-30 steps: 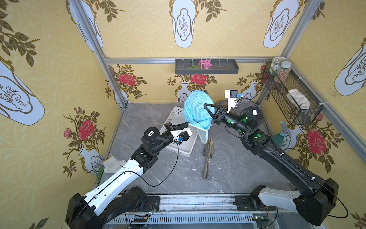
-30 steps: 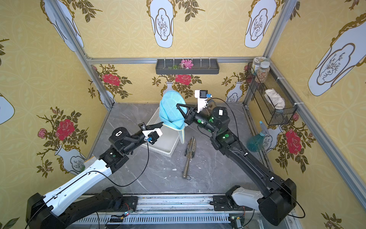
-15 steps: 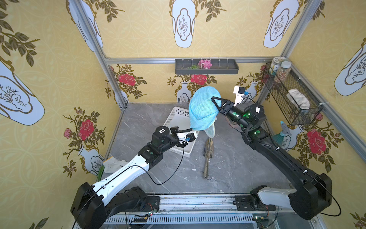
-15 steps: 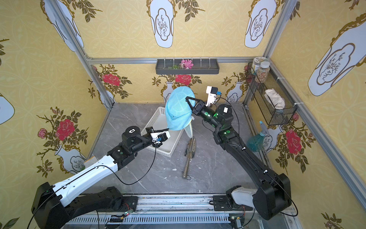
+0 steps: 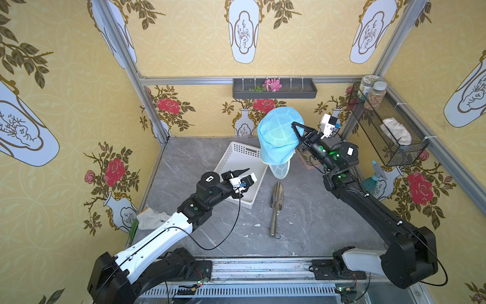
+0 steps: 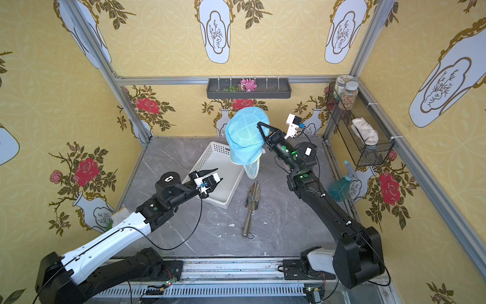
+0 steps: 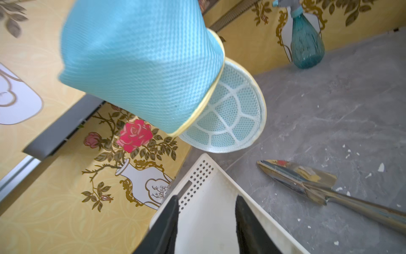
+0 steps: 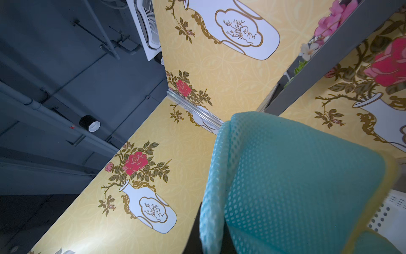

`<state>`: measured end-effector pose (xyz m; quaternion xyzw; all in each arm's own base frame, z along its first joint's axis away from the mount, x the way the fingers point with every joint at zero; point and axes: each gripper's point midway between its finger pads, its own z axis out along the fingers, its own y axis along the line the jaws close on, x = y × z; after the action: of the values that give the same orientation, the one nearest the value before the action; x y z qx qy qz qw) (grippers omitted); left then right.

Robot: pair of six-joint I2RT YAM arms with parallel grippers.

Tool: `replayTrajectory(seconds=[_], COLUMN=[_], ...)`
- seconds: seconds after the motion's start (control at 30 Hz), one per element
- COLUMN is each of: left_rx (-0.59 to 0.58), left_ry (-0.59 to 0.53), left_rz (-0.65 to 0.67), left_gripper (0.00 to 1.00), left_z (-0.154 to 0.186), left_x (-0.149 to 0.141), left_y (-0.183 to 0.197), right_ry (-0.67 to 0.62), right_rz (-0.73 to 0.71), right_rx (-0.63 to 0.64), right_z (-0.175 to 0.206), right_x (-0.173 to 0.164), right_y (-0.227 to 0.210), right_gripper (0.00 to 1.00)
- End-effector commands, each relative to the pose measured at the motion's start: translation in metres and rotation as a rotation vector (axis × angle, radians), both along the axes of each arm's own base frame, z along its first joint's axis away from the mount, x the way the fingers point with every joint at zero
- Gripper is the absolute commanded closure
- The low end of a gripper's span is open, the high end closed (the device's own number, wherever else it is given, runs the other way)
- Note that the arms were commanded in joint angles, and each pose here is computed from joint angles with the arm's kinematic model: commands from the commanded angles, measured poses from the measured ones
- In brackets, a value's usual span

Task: Turn the laundry bag inside out
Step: Turn over the laundry bag.

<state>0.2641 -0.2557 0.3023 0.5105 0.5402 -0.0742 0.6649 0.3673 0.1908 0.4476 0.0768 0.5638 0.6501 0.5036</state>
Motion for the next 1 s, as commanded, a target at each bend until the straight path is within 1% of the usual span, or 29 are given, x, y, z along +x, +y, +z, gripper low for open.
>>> replayTrajectory(seconds=[0.0,0.07,0.17,0.33,0.43,0.53,0.77,0.9,0.97], left_rx=[-0.195,-0.219,-0.178,-0.059,0.011,0.048,0.051,0.057,0.058], left_ry=[-0.115,-0.16,-0.206,-0.232,-0.207,-0.198,-0.228,-0.263,-0.304], left_rz=[0.007,0.007,-0.004,-0.012,-0.049,-0.076,-0.083,-0.018,0.032], left_gripper=[0.53,0.5,0.46,0.42,0.39,0.37,0.32,0.31,0.31], left_z=[0.062,0.085,0.096,0.086,0.072,0.061,0.059,0.059,0.062], left_x=[-0.01,-0.013,-0.007,0.011,0.013,0.009,0.008,0.022,0.03], left_y=[0.01,0.012,0.005,-0.011,-0.02,-0.022,-0.022,-0.02,-0.016], right_ry=[-0.052,-0.069,-0.091,-0.089,-0.083,-0.082,-0.069,-0.068,-0.056], right_rz=[-0.017,0.001,0.04,0.083,0.106,0.107,0.116,0.157,0.178], right_rx=[-0.14,-0.209,-0.253,-0.235,-0.2,-0.192,-0.168,-0.12,-0.102], right_z=[-0.002,-0.006,-0.007,-0.008,-0.007,-0.006,-0.006,-0.001,-0.001], right_x=[-0.008,-0.015,-0.026,-0.033,-0.036,-0.037,-0.034,-0.038,-0.041], right_y=[0.01,0.025,0.044,0.055,0.057,0.056,0.057,0.066,0.072], right_gripper=[1.0,1.0,1.0,1.0,1.0,1.0,1.0,1.0,1.0])
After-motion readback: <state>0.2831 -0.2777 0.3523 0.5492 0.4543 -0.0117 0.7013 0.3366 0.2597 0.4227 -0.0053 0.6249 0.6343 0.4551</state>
